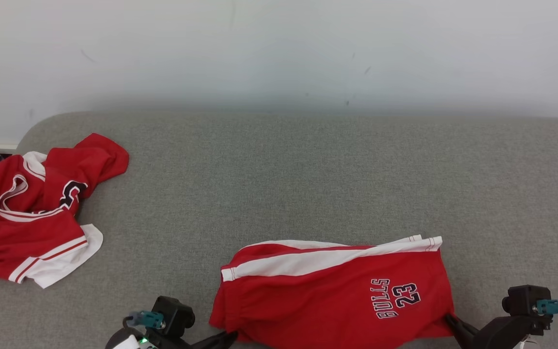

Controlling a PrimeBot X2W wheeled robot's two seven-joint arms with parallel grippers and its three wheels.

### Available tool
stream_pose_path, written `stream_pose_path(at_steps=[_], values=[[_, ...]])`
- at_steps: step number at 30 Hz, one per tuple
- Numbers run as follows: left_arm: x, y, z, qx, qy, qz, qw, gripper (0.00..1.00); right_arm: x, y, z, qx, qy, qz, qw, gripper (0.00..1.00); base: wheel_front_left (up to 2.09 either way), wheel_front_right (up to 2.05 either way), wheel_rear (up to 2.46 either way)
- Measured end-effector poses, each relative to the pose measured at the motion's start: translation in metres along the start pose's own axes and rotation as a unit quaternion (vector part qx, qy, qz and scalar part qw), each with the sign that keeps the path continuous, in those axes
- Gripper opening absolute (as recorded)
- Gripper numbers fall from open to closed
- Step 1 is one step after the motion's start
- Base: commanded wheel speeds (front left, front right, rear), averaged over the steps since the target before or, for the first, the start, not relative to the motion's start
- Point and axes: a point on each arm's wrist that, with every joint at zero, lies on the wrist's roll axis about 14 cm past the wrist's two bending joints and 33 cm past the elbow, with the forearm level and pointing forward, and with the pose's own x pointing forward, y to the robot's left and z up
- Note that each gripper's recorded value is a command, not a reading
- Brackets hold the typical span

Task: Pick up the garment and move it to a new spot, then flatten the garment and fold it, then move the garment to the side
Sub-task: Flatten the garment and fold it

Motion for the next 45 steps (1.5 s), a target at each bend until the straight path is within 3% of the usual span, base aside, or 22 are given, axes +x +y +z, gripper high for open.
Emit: stream_pose_path(at_steps=[2, 3, 5, 6, 7, 8, 9, 10, 22, 26, 29, 37, 45], values=[[0.0, 0.001, -0.004, -0.001, 0.014, 0.003, 1.0, 0.03, -0.001, -0.003, -0.004, -0.005, 0.013, -0.009, 1.0, 0.0, 0.0, 0.0, 0.0], [0.0, 0.001, -0.005, -0.003, 0.016, 0.004, 1.0, 0.13, -0.002, -0.003, -0.005, -0.007, 0.018, -0.009, 1.0, 0.0, 0.0, 0.0, 0.0], [0.0, 0.002, -0.006, -0.004, 0.023, 0.008, 1.0, 0.47, -0.003, -0.004, -0.009, -0.005, 0.026, -0.013, 1.0, 0.0, 0.0, 0.0, 0.0], [0.0, 0.003, -0.007, -0.004, 0.026, 0.009, 1.0, 0.87, -0.004, -0.004, -0.011, -0.006, 0.032, -0.015, 0.999, 0.13, 0.0, 0.0, 0.0], [0.0, 0.003, -0.007, -0.004, 0.026, 0.009, 1.0, 1.0, -0.004, -0.004, -0.011, -0.006, 0.032, -0.015, 0.999, 0.37, 0.0, 0.0, 0.0], [-0.001, 0.005, -0.008, -0.004, 0.03, 0.013, 0.999, 1.0, -0.004, -0.004, -0.01, -0.007, 0.033, -0.016, 0.999, 0.49, 0.0, 0.0, 0.0], [-0.002, 0.007, -0.009, -0.003, 0.033, 0.017, 0.999, 1.0, -0.005, -0.005, -0.008, -0.01, 0.029, -0.019, 0.999, 0.55, 0.0, 0.0, 0.0], [-0.003, 0.01, -0.01, -0.003, 0.037, 0.023, 0.999, 1.0, -0.005, -0.006, -0.007, -0.014, 0.031, -0.023, 0.999, 1.0, 0.0, 0.0, 0.0], [-0.013, 0.031, 0.0, -0.001, 0.028, 0.077, 0.997, 1.0, -0.013, -0.018, 0.011, -0.027, 0.012, -0.054, 0.998, 1.0, 0.0, 0.0, 0.0], [-0.028, 0.058, 0.022, -0.037, -0.034, 0.151, 0.987, 1.0, -0.021, -0.03, 0.031, -0.034, -0.032, -0.081, 0.996, 1.0, 0.0, 0.0, 0.0], [-0.037, 0.06, 0.039, -0.049, -0.091, 0.164, 0.981, 1.0, -0.03, -0.031, 0.057, -0.048, -0.085, -0.089, 0.991, 1.0, 0.0, 0.0, 0.0], [-0.065, 0.066, 0.112, -0.052, -0.281, 0.193, 0.939, 1.0, -0.052, -0.007, 0.094, -0.056, -0.21, -0.066, 0.974, 1.0, 0.0, 0.0, 0.0], [-0.081, 0.089, 0.103, -0.129, -0.325, 0.257, 0.901, 1.0, -0.069, 0.003, 0.106, -0.049, -0.286, -0.059, 0.955, 1.0, 0.0, 0.0, 0.0]])
